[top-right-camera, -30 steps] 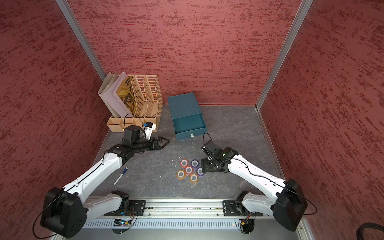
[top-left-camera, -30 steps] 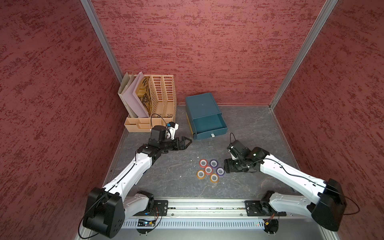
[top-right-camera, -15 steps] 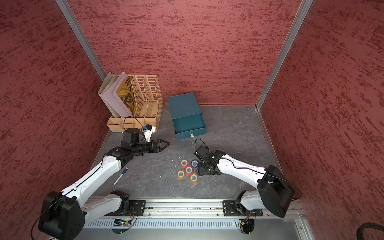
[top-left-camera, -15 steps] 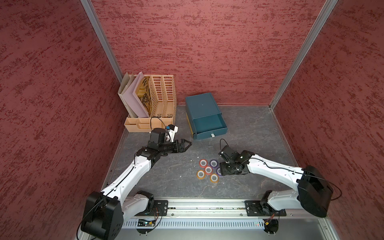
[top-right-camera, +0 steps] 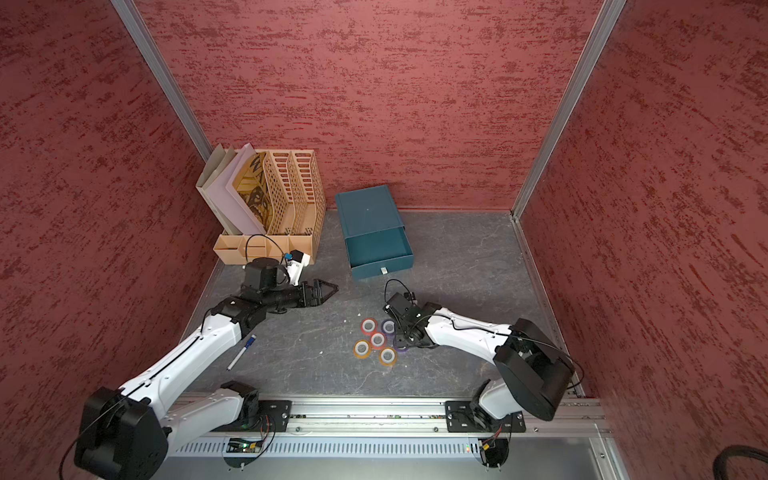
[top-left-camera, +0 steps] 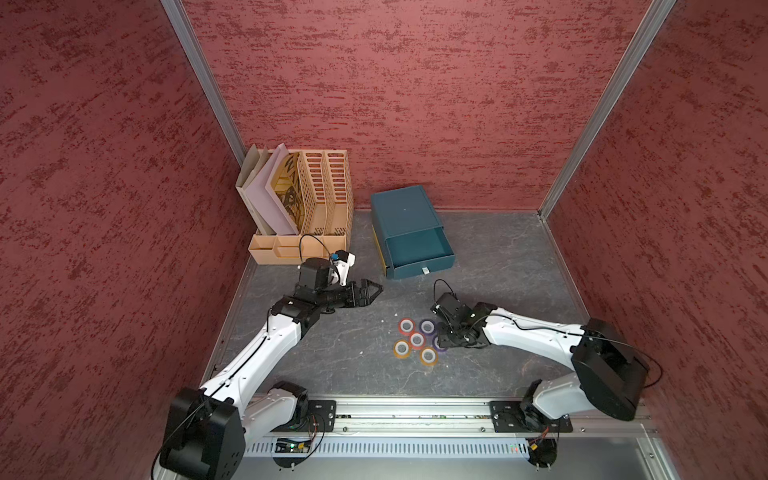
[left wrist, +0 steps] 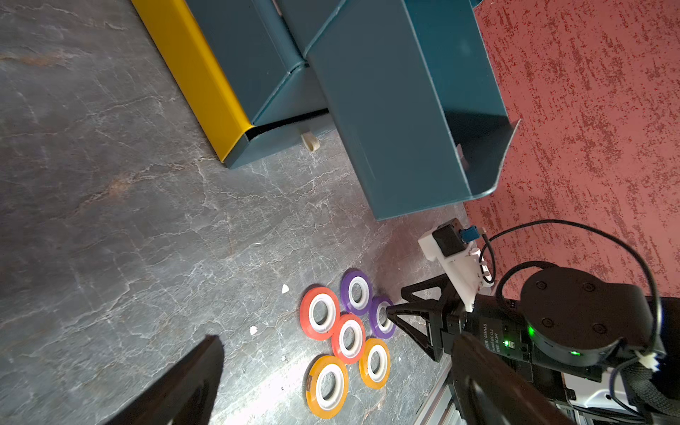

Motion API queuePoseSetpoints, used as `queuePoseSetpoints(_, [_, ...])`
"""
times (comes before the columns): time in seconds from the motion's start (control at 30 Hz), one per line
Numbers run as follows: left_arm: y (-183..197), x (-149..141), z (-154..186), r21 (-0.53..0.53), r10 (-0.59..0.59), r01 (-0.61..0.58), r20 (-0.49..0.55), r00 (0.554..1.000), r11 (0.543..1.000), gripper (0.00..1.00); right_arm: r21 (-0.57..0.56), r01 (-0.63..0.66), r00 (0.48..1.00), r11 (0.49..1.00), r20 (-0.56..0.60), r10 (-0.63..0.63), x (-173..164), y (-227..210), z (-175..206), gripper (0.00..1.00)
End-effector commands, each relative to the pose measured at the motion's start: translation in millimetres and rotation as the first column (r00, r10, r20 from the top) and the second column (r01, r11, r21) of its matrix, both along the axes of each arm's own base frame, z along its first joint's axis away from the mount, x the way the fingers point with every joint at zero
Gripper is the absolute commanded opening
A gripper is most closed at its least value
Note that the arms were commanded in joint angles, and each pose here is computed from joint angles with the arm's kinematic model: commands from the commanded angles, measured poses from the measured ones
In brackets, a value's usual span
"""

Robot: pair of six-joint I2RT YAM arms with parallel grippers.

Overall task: Place the transparent tape into the drawer according to color
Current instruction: Pick up the tape at the center of the board.

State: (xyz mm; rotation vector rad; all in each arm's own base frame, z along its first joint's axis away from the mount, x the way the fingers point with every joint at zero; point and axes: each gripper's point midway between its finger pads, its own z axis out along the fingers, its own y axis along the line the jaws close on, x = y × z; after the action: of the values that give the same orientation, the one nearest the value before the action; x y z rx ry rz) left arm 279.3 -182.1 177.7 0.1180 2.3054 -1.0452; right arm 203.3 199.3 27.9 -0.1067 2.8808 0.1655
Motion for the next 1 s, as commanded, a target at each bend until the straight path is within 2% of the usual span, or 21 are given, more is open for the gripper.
queuePoseSetpoints(0.0, [0.6,-3.2,1.2,-0.004,0.001,-0.001,0.008,1.0,1.0,1.0,-0.018,0.003,1.0,1.0,0.009,-0.003,-2.1,-1.9,-7.7,0.53])
queuePoseSetpoints(0.23, [0.9,-2.4,1.0,-0.002,0.004,-0.004,0.007,1.0,1.0,1.0,-0.061,0.007,1.0,0.998,-0.019,-0.008,-8.8,-9.5,-20.6,0.49])
queuePoseSetpoints(0.57, [1.7,-3.6,2.6,0.015,-0.003,0.003,0.002,1.0,1.0,1.0,-0.176,0.019,0.995,0.984,-0.097,-0.036,-27.3,-35.2,-23.2,0.27])
queuePoseSetpoints(0.77, [-0.4,-4.5,-0.3,0.015,-0.02,0.02,-0.017,1.0,1.0,1.0,-0.187,-0.003,0.989,0.982,-0.145,-0.024,-32.6,-33.4,-26.4,0.12])
queuePoseSetpoints(0.87, [-0.5,-4.8,-1.1,0.023,-0.027,0.027,-0.02,0.999,0.999,1.0,-0.188,-0.007,0.989,0.982,-0.148,-0.022,-31.8,-32.1,-26.4,0.01])
queuePoseSetpoints(0.97, [-0.2,-5.3,-1.6,0.03,-0.03,0.031,-0.021,0.999,0.999,1.0,-0.171,-0.001,0.991,0.985,-0.134,-0.022,-29.7,-29.6,-22.0,0.0])
